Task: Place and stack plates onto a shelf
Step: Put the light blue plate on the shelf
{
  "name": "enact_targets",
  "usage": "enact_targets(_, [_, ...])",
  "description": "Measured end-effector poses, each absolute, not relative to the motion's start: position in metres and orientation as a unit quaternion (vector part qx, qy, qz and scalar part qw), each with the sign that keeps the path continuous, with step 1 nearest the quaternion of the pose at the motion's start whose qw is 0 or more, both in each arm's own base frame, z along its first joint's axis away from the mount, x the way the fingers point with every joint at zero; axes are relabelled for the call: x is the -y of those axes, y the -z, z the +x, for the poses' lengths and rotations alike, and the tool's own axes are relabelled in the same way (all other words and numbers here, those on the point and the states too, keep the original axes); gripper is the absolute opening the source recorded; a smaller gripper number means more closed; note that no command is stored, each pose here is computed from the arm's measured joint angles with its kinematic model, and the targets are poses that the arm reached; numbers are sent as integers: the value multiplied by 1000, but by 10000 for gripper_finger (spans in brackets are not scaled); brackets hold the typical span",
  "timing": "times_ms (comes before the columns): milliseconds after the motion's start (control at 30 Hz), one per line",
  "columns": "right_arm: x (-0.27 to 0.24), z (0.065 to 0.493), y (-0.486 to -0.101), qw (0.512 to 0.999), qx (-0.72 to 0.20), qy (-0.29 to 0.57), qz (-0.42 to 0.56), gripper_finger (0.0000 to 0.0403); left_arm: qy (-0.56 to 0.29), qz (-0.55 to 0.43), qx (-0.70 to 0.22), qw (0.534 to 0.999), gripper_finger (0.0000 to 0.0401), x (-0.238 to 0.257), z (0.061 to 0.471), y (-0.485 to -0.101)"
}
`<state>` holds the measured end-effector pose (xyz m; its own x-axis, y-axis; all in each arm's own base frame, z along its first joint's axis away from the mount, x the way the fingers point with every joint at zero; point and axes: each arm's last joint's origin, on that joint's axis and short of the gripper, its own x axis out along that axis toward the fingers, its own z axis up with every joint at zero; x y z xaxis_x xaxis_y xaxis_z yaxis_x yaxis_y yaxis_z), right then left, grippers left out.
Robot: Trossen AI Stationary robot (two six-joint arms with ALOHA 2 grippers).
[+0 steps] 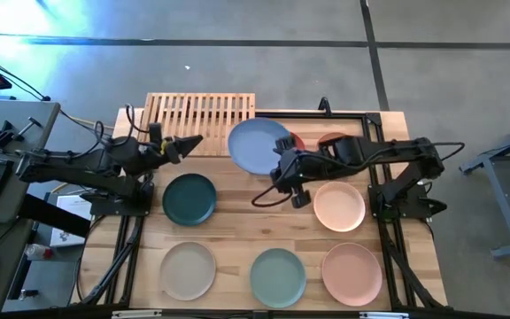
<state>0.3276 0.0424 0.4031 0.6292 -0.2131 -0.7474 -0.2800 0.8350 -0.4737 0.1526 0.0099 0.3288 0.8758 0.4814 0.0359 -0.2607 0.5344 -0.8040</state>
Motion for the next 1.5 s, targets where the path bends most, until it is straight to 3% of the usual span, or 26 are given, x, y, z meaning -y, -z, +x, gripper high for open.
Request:
enact_targets(200, [-24, 328, -402, 834, -445, -25, -325, 0, -234, -416, 137, 868, 124, -17, 148, -349])
enact_targets(633, [0, 329, -401, 803, -450, -62, -386, 0, -305, -403, 11, 863, 124, -32, 156, -379])
enact_targets(933, [-4, 328, -400, 799, -450, -91, -388, 0, -284, -463, -70, 837, 124, -40, 185, -358])
enact_targets(1500, [-10, 325, -389, 771, -493, -124, -383, 0, -297, -487, -124, 812, 124, -55, 225, -330])
